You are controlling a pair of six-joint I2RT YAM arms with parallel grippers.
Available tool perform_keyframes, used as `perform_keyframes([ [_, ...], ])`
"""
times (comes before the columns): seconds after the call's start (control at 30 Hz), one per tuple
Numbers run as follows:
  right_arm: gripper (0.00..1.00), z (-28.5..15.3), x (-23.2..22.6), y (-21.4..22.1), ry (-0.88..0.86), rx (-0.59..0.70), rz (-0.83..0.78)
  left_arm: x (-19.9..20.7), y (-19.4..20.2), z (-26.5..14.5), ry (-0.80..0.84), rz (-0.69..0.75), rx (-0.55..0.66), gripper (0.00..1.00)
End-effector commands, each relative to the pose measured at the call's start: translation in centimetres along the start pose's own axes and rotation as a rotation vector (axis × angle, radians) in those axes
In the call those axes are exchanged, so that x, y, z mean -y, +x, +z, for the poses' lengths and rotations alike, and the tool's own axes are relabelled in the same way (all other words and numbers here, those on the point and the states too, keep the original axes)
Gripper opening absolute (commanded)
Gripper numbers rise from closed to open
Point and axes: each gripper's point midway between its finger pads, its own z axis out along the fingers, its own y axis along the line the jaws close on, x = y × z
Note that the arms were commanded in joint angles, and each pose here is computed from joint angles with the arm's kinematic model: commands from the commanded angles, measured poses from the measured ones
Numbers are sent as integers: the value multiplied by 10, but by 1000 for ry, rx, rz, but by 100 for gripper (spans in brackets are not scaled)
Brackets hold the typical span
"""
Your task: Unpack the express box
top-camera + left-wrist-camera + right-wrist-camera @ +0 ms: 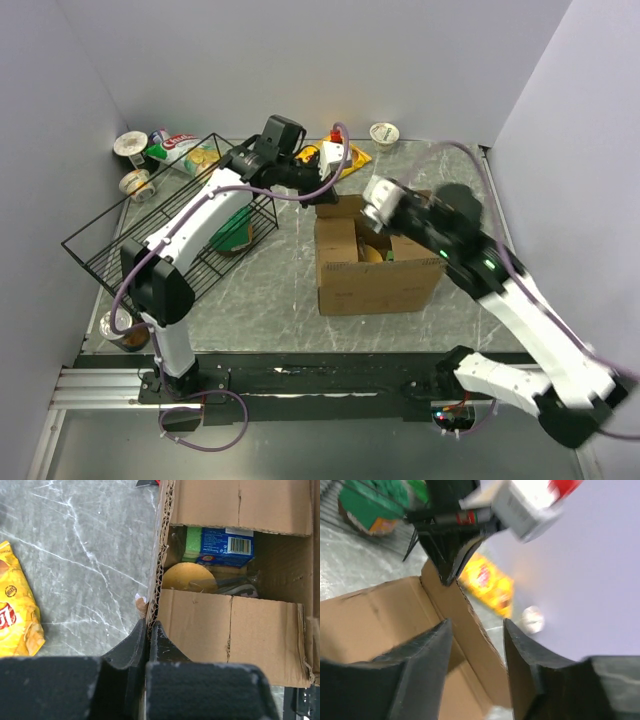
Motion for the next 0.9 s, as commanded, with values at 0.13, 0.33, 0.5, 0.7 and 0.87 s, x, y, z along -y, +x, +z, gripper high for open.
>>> perform_keyframes([
  [0.13,45,8,-38,27,-188,-68,94,14,-18,-8,15,-20,69,1],
  [0.33,41,-41,-87,33,-349,-33,72,-1,-21,0,-9,-37,76,1],
  [0.5,37,-69,-130,60,-461,-76,116,-8,-23,4,-18,-46,81,1],
  [0.7,35,-80,-170,107,-548,-167,100,-8,-23,6,-12,-64,86,1],
  [0.87,26,-86,-157,88,-514,-133,124,-6,-18,7,-8,-62,72,1],
])
